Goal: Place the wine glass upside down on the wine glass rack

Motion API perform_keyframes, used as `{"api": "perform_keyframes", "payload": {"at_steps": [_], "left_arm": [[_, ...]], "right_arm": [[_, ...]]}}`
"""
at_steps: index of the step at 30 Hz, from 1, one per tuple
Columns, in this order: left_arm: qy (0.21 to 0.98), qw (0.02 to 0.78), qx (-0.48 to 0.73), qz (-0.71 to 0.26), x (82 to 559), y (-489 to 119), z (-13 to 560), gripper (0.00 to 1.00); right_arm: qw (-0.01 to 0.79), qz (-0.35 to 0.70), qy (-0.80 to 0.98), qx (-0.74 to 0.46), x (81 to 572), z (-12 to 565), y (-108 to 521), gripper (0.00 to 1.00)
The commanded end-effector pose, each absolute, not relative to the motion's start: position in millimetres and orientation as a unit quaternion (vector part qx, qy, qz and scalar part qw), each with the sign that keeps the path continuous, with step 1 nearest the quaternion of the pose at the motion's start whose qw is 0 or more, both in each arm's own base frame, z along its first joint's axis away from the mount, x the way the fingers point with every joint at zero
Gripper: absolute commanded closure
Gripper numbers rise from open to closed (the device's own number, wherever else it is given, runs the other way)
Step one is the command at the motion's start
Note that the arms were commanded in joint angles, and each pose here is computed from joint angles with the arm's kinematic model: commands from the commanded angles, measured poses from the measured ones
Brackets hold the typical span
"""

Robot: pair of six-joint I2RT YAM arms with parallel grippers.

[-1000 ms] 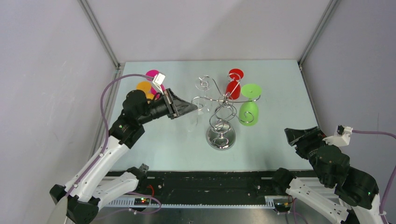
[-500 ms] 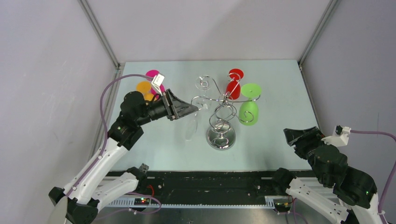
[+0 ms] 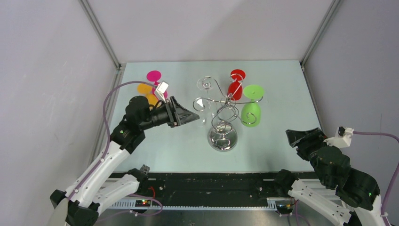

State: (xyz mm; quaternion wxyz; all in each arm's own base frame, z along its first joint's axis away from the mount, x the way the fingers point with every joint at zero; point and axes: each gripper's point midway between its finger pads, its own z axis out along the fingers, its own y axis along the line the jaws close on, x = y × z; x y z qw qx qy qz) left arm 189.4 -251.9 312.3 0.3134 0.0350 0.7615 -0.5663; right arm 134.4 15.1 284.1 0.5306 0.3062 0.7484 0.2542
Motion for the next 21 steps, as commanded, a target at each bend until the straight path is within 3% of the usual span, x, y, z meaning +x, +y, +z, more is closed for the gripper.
{"api": "perform_keyframes", "payload": {"at_steps": [1, 12, 15, 21], "left_arm": [[0.743, 0.35, 0.059, -0.567, 186, -242, 328, 0.35], [0.715, 0.413, 0.053, -0.562, 198, -211, 363, 0.11], [0.708, 0.436, 0.051, -0.554, 201, -202, 372, 0.05], [0.715, 0.46, 0.018, -0.526, 219, -184, 368, 0.0]], "right_arm": [[0.535, 0.261, 0.738, 0.318, 135, 287, 12, 0.32], [0.537, 0.25, 0.743, 0.312, 137, 286, 13, 0.32], [0.531, 0.235, 0.757, 0.3, 143, 284, 21, 0.28], [0.541, 0.175, 0.777, 0.272, 168, 297, 38, 0.21]]}}
